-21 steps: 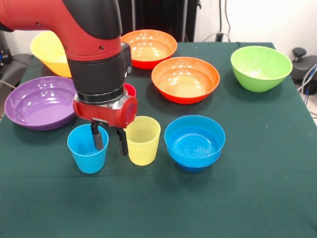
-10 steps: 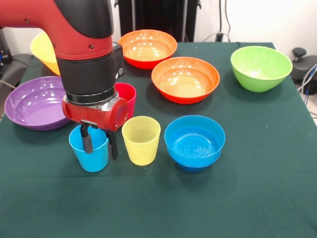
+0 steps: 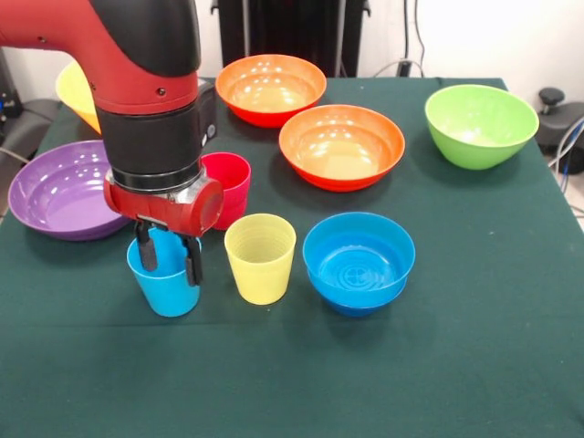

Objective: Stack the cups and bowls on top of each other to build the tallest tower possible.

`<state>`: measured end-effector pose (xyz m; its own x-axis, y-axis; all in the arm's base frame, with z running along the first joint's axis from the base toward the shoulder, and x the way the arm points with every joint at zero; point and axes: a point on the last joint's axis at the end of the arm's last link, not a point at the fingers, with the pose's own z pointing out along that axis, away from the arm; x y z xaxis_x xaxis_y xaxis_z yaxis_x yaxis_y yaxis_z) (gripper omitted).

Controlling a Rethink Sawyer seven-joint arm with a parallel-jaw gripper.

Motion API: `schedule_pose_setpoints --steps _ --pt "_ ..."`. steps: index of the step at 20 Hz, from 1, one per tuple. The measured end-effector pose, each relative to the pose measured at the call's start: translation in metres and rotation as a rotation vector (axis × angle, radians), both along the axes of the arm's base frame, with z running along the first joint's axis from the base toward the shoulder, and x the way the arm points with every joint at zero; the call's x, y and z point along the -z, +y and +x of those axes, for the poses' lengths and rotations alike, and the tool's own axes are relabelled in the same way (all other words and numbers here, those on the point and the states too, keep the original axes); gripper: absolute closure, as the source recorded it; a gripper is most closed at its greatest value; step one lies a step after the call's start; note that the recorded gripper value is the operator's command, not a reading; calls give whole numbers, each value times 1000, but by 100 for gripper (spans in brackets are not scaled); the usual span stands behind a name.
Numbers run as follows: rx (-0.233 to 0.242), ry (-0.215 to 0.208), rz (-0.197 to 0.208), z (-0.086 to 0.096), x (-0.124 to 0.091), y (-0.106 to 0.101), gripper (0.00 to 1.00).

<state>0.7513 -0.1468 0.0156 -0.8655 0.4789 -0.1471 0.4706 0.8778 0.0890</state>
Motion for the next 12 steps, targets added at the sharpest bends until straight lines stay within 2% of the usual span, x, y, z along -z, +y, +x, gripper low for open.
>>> schedule_pose_setpoints --steps 4,12 --pt "-15 35 -17 -10 10 -3 0" --pt "-16 38 -17 -11 10 -2 0"
